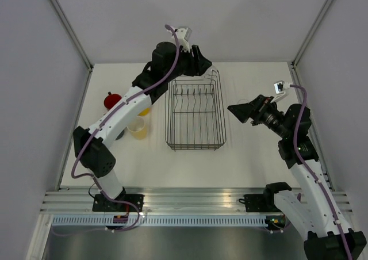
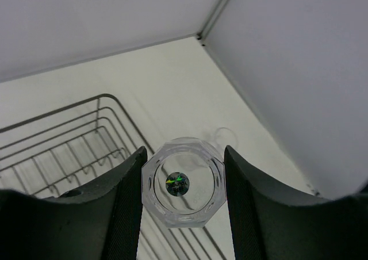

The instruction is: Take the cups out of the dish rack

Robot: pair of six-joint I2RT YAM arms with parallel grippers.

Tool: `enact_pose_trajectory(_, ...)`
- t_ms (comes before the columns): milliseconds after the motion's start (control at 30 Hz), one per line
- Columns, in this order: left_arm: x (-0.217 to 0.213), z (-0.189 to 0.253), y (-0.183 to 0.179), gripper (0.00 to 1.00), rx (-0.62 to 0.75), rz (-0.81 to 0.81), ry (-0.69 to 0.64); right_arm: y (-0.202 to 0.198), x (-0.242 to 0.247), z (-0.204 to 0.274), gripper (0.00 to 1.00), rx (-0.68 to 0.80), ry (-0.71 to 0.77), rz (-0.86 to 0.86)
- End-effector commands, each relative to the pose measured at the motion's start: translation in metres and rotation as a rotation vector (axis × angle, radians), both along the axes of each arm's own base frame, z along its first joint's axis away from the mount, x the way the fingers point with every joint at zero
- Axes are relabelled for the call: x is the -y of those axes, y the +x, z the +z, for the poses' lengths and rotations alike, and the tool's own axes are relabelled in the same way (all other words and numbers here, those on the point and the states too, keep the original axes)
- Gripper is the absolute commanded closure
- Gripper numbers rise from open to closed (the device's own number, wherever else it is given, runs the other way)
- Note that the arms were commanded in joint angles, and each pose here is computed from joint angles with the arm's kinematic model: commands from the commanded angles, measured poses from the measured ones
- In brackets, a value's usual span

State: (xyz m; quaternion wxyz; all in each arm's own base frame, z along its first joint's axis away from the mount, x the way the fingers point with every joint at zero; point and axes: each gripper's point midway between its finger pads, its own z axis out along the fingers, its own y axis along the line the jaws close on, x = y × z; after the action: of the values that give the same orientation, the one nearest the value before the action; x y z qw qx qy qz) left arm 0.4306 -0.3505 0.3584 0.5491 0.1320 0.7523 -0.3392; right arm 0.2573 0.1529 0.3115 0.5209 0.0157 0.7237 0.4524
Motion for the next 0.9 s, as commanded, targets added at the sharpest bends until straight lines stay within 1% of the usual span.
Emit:
enact_pose_trajectory(0, 0.010, 0.031, -0.044, 0.98, -0.047, -0.130, -0.218, -0.002, -0.017, 0.022, 0.02, 0.099, 0.056, 0.122)
enact_pose_trajectory(33, 0.006, 0.055, -0.056, 0.98, -0.024, -0.143, -0.300, -0.002, -0.021, 0.027, 0.02, 0.131, 0.067, 0.149)
enact_pose_trajectory(67, 0.008, 0.041, -0.064, 0.98, -0.057, -0.175, -0.314, 0.000, -0.023, 0.025, 0.02, 0.122, 0.084, 0.164)
enact_pose_trajectory(100, 0.007, 0.045, -0.073, 0.98, -0.084, -0.189, -0.362, 0.001, -0.025, 0.020, 0.02, 0.116, 0.095, 0.177)
enact_pose_trajectory(133, 0.005, 0.062, -0.084, 0.98, -0.050, -0.224, -0.412, 0.000, -0.028, 0.028, 0.03, 0.161, 0.108, 0.203)
enact_pose_trajectory(167, 0.006, 0.051, -0.090, 0.98, -0.075, -0.242, -0.421, 0.001, -0.030, 0.023, 0.04, 0.141, 0.131, 0.217)
enact_pose_trajectory(200, 0.006, 0.052, -0.095, 0.98, -0.096, -0.255, -0.440, 0.002, -0.031, 0.024, 0.04, 0.150, 0.142, 0.225)
enact_pose_trajectory(233, 0.006, 0.051, -0.098, 0.98, -0.108, -0.262, -0.448, 0.001, -0.033, 0.033, 0.05, 0.201, 0.157, 0.240)
enact_pose_trajectory(300, 0.005, 0.054, -0.108, 0.98, -0.127, -0.289, -0.488, 0.004, -0.037, 0.030, 0.07, 0.179, 0.190, 0.271)
enact_pose_trajectory(333, 0.004, 0.054, -0.111, 0.98, -0.133, -0.294, -0.504, 0.001, -0.040, 0.039, 0.08, 0.227, 0.201, 0.295)
enact_pose_trajectory(367, 0.002, 0.048, -0.115, 0.98, -0.148, -0.291, -0.515, 0.004, -0.043, 0.037, 0.10, 0.220, 0.211, 0.308)
enact_pose_trajectory(400, 0.002, 0.053, -0.117, 0.98, -0.151, -0.296, -0.551, 0.001, -0.047, 0.041, 0.12, 0.218, 0.230, 0.333)
enact_pose_trajectory(433, 0.001, 0.052, -0.118, 0.98, -0.157, -0.293, -0.565, -0.005, -0.052, 0.049, 0.13, 0.266, 0.239, 0.363)
enact_pose_trajectory(467, 0.000, 0.044, -0.120, 0.98, -0.174, -0.289, -0.571, -0.005, -0.055, 0.049, 0.14, 0.267, 0.248, 0.373)
enact_pose_trajectory(500, 0.000, 0.047, -0.123, 0.98, -0.180, -0.293, -0.594, -0.006, -0.058, 0.052, 0.17, 0.278, 0.254, 0.382)
enact_pose_trajectory(567, 0.000, 0.040, -0.124, 0.98, -0.204, -0.289, -0.604, -0.010, -0.066, 0.056, 0.21, 0.301, 0.268, 0.407)
enact_pose_trajectory(700, 0.000, 0.038, -0.132, 0.98, -0.243, -0.301, -0.648, -0.011, -0.073, 0.066, 0.27, 0.334, 0.300, 0.406)
enact_pose_trajectory(767, -0.003, 0.036, -0.135, 0.98, -0.249, -0.301, -0.664, -0.010, -0.075, 0.067, 0.33, 0.323, 0.332, 0.418)
enact_pose_trajectory(800, -0.004, 0.037, -0.137, 0.98, -0.258, -0.300, -0.679, -0.012, -0.075, 0.071, 0.37, 0.346, 0.347, 0.426)
enact_pose_trajectory(867, -0.007, 0.038, -0.142, 0.98, -0.256, -0.301, -0.699, -0.011, -0.076, 0.071, 0.42, 0.330, 0.379, 0.436)
